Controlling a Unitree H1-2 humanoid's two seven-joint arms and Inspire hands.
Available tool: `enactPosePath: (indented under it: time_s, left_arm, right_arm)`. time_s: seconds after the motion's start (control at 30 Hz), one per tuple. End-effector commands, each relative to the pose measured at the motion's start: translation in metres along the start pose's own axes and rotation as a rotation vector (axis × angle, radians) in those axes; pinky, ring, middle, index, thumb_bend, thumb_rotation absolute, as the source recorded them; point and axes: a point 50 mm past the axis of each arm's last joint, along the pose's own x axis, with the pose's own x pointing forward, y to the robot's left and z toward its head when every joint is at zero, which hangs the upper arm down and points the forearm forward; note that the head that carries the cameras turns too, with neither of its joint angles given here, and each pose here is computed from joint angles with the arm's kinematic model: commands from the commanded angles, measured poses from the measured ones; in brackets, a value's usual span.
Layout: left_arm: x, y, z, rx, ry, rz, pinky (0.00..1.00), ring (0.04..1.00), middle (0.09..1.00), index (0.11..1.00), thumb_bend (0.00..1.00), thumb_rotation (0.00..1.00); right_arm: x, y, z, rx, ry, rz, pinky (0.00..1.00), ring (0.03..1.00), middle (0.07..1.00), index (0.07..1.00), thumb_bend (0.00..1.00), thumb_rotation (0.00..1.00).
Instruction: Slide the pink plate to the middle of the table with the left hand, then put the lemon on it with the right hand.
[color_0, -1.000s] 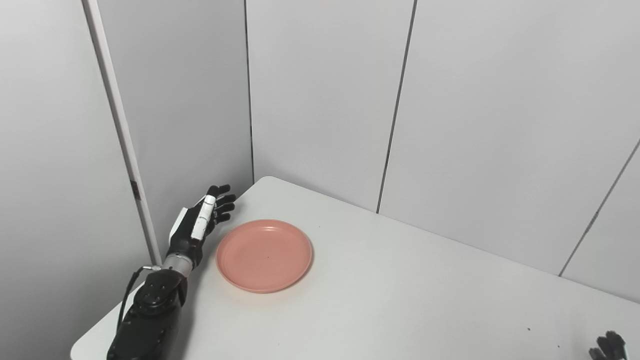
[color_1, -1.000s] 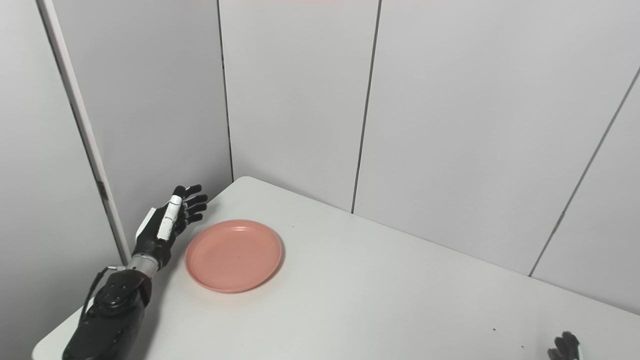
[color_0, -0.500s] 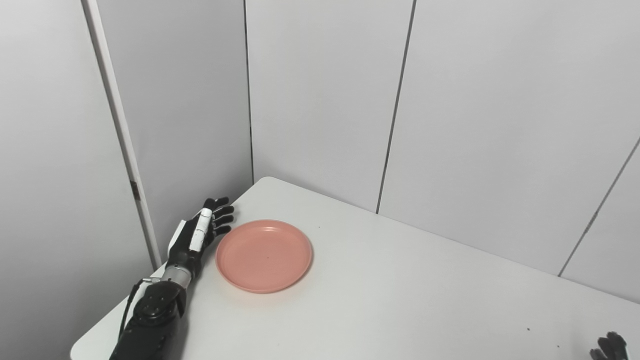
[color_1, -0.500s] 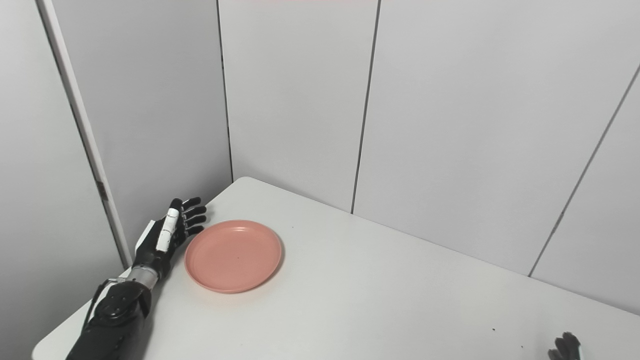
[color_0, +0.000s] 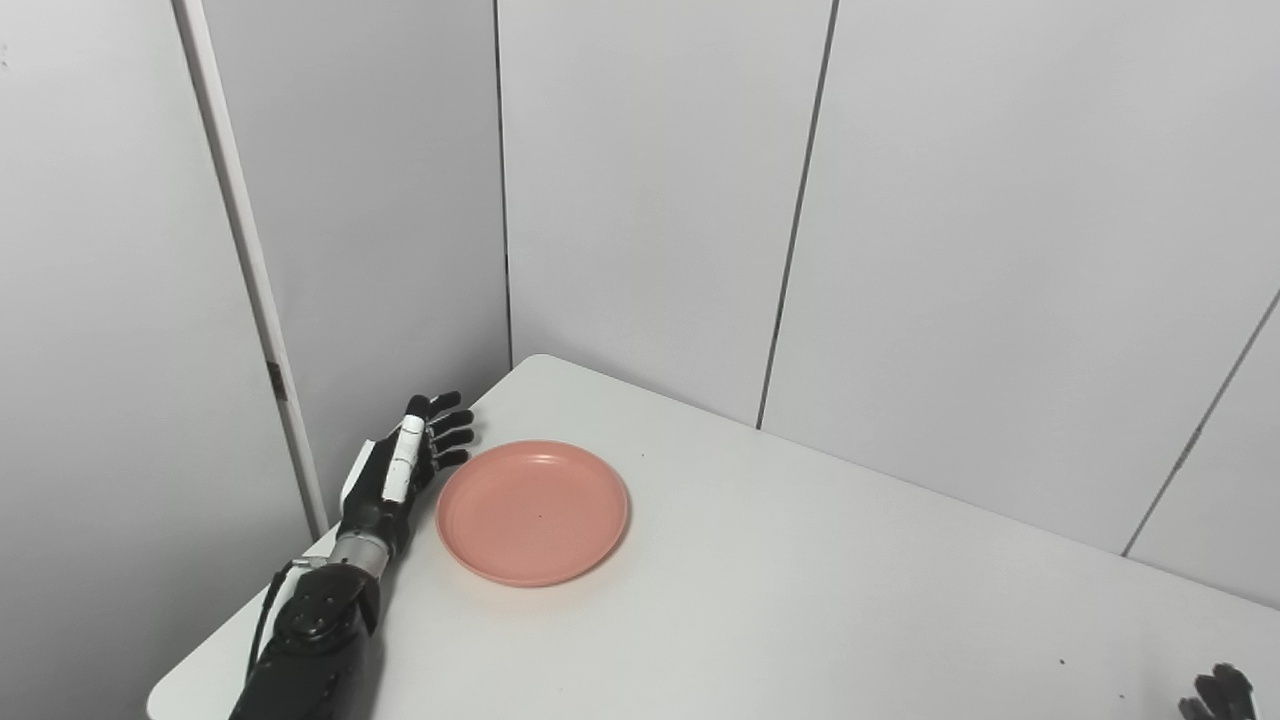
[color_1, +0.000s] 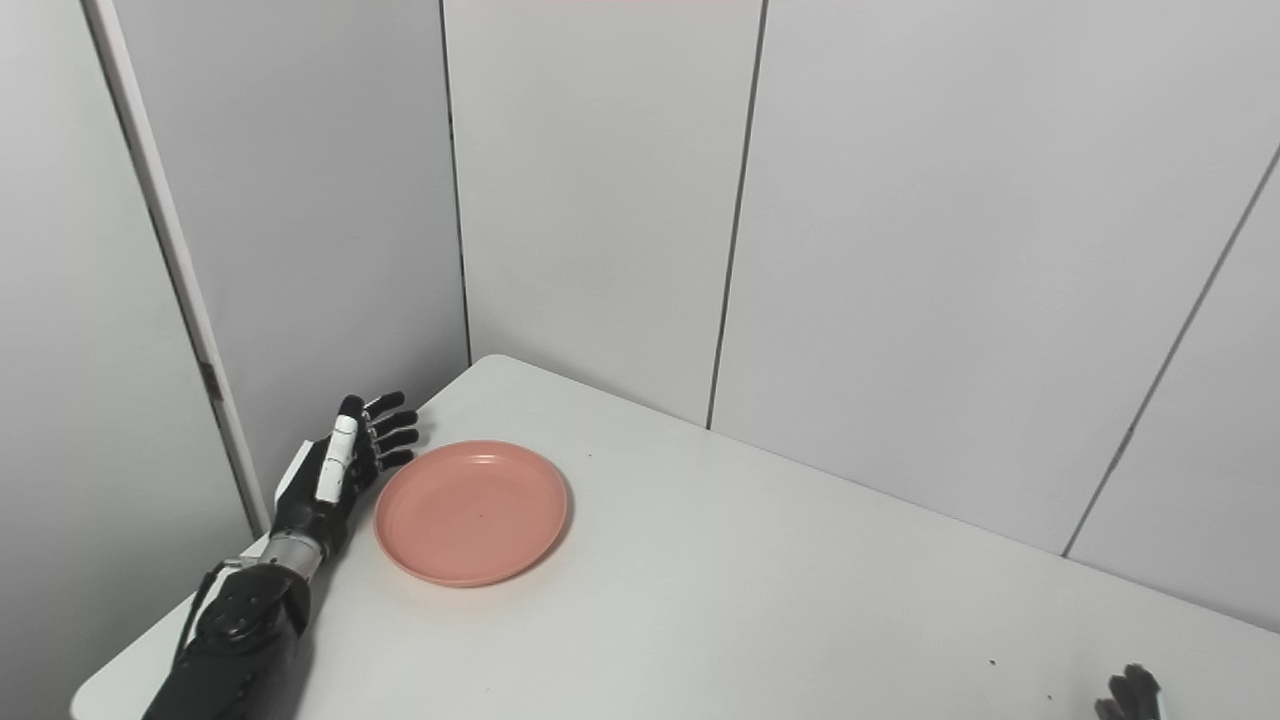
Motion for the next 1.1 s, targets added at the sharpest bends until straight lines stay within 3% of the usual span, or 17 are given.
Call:
enactPosePath:
  time_s: [0.0,0.2,0.37,0.57,0.77,0.93,1.0,1.07]
  left_arm:
    - [0.001,-0.014,0.000,-0.020,-0.015,-0.012,0.78,0.798,0.799,0.800,0.83,1.00]
    - [0.000,-0.032,-0.005,-0.018,0.015,-0.073,0.80,0.816,0.823,0.826,0.83,1.00]
    - [-0.002,-0.044,-0.007,0.002,0.020,-0.096,0.88,0.858,0.845,0.841,0.89,1.00]
    - [-0.004,-0.050,-0.011,0.000,0.024,-0.113,0.87,0.864,0.853,0.850,0.87,1.00]
    - [-0.009,-0.055,-0.015,-0.010,0.040,-0.130,0.85,0.852,0.850,0.842,0.86,1.00]
    - [-0.015,-0.060,-0.022,0.005,0.049,-0.146,0.84,0.845,0.847,0.845,0.86,1.00]
    - [-0.016,-0.065,-0.022,-0.007,0.057,-0.148,0.84,0.840,0.841,0.840,0.86,1.00]
    - [-0.017,-0.071,-0.020,-0.031,0.062,-0.155,0.84,0.840,0.838,0.836,0.87,1.00]
  right_arm:
    - [0.003,0.002,0.015,0.007,-0.055,0.000,1.00,1.000,1.000,1.000,0.60,0.95]
    - [0.003,0.000,0.016,0.004,-0.058,-0.003,1.00,1.000,1.000,1.000,0.57,0.95]
    - [0.002,0.000,0.017,0.001,-0.053,-0.008,1.00,1.000,1.000,1.000,0.59,0.95]
    - [0.001,0.000,0.018,-0.004,-0.054,-0.011,1.00,1.000,1.000,1.000,0.55,0.95]
    - [0.002,0.003,0.018,0.005,-0.052,-0.012,1.00,1.000,1.000,1.000,0.58,0.95]
    - [0.002,0.008,0.019,0.004,-0.055,-0.009,1.00,1.000,1.000,1.000,0.52,0.96]
    - [0.003,0.009,0.019,-0.008,-0.067,0.017,1.00,1.000,1.000,1.000,0.41,0.99]
    - [0.004,0.009,0.017,-0.015,-0.078,0.030,1.00,1.000,1.000,1.000,0.37,1.00]
